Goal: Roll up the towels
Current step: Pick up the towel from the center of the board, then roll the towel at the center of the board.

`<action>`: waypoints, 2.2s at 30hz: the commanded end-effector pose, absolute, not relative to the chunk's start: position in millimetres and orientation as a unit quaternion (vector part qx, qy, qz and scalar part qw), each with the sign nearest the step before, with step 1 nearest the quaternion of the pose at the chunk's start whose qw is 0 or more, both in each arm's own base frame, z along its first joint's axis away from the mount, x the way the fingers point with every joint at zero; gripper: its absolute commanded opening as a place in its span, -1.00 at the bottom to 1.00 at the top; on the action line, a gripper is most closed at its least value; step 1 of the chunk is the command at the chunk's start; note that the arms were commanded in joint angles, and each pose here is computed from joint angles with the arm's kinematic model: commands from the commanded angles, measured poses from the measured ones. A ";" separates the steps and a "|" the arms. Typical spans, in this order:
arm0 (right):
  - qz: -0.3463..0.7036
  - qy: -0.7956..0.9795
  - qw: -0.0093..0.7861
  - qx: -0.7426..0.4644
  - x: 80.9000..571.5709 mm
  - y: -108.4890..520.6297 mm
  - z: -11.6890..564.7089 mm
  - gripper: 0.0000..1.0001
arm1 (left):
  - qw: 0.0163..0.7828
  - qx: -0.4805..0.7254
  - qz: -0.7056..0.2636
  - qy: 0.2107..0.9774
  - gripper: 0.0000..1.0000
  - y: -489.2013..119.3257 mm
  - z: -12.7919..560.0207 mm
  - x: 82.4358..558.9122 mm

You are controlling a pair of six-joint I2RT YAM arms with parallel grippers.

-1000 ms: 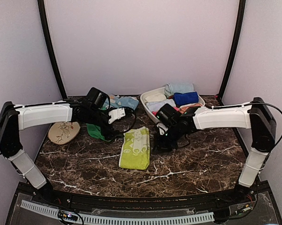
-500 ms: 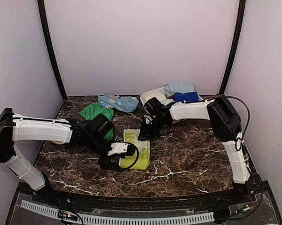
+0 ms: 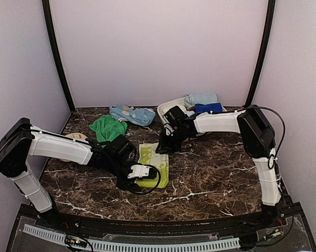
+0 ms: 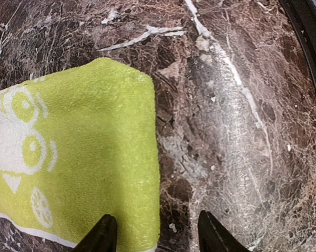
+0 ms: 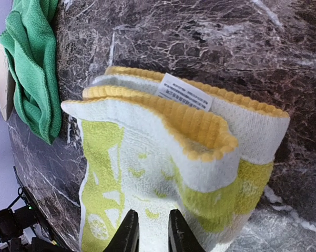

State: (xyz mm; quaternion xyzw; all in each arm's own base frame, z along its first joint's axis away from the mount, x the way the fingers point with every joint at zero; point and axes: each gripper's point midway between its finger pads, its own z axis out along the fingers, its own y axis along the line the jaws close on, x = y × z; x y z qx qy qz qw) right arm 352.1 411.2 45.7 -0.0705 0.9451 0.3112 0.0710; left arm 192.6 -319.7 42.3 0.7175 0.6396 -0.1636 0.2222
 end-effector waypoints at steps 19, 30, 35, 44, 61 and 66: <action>0.316 0.819 0.307 -0.368 177.0 364.9 144.7 -0.03 | 0.160 0.675 -0.238 0.680 -0.93 -304.2 47.8 185.9; 0.088 0.553 0.442 -0.701 126.5 422.6 114.5 0.10 | 0.091 0.638 -0.301 0.702 -0.94 -290.0 52.3 172.4; 0.041 0.520 0.451 -0.724 134.4 444.1 87.1 0.04 | 0.082 0.632 -0.307 0.707 -0.94 -289.4 51.0 175.6; -0.002 0.502 0.473 -0.724 155.1 462.4 59.6 -0.12 | 0.065 0.629 -0.314 0.708 -0.94 -285.7 50.1 175.6; 0.092 0.622 0.399 -0.667 170.3 452.9 70.8 -1.00 | 0.156 0.638 -0.279 0.700 0.00 -253.8 64.9 188.2; 0.184 0.664 0.333 -0.644 161.5 456.3 82.4 -1.00 | 0.245 0.653 -0.232 0.678 0.14 -237.5 78.8 196.0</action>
